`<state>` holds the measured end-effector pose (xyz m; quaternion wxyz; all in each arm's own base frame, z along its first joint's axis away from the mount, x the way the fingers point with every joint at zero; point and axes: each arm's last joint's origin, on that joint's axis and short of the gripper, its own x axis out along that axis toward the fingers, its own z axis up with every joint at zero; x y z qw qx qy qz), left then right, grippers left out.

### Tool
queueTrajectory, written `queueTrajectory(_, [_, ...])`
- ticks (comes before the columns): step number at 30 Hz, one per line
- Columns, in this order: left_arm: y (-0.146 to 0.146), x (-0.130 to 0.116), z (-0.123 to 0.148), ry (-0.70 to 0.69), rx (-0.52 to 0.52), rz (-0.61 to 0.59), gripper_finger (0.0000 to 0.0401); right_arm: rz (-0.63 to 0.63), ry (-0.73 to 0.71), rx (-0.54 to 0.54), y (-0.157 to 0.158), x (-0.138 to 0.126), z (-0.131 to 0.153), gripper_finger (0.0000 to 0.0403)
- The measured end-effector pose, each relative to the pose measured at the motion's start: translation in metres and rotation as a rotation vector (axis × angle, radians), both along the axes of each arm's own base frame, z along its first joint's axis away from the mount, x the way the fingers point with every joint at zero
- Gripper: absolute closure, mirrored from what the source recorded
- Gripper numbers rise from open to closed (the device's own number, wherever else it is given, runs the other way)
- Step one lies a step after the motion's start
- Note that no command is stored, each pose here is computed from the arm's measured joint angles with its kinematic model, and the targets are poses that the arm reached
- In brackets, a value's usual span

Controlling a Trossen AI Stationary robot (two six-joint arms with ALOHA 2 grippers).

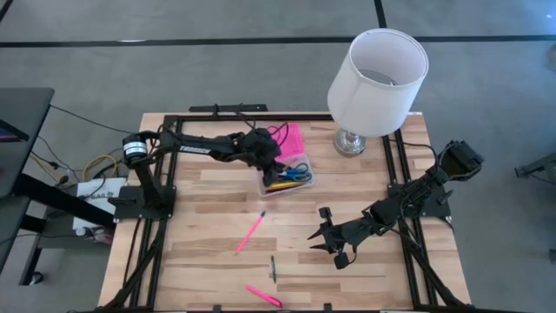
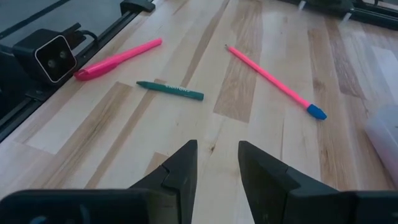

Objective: Pick & place school supplies into a supply box
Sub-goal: Put the yellow pencil into the pink supply box, then put the pink pencil into the pink supply box

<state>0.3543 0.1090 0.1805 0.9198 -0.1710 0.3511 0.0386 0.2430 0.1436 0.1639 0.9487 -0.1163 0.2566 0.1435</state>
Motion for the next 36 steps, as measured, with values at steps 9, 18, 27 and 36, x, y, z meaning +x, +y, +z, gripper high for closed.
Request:
queueTrajectory(9, [-0.003, 0.009, 0.017, 0.001, 0.036, -0.033, 0.0304, 0.000, 0.018, -0.011, -0.001, -0.001, -0.002, 0.0292])
queueTrajectory(18, [-0.003, 0.008, 0.026, 0.118, 0.051, -0.012, 0.0274, -0.051, 0.019, -0.047, -0.003, -0.001, -0.003, 0.0292])
queueTrajectory(27, [-0.032, -0.008, 0.030, 0.342, 0.042, -0.099, 0.0274, -0.089, 0.046, -0.043, -0.004, -0.003, -0.005, 0.0292])
queueTrajectory(36, [-0.110, -0.023, 0.046, 0.441, 0.250, -0.100, 0.0274, -0.055, -0.016, -0.039, -0.002, 0.000, 0.000, 0.0292])
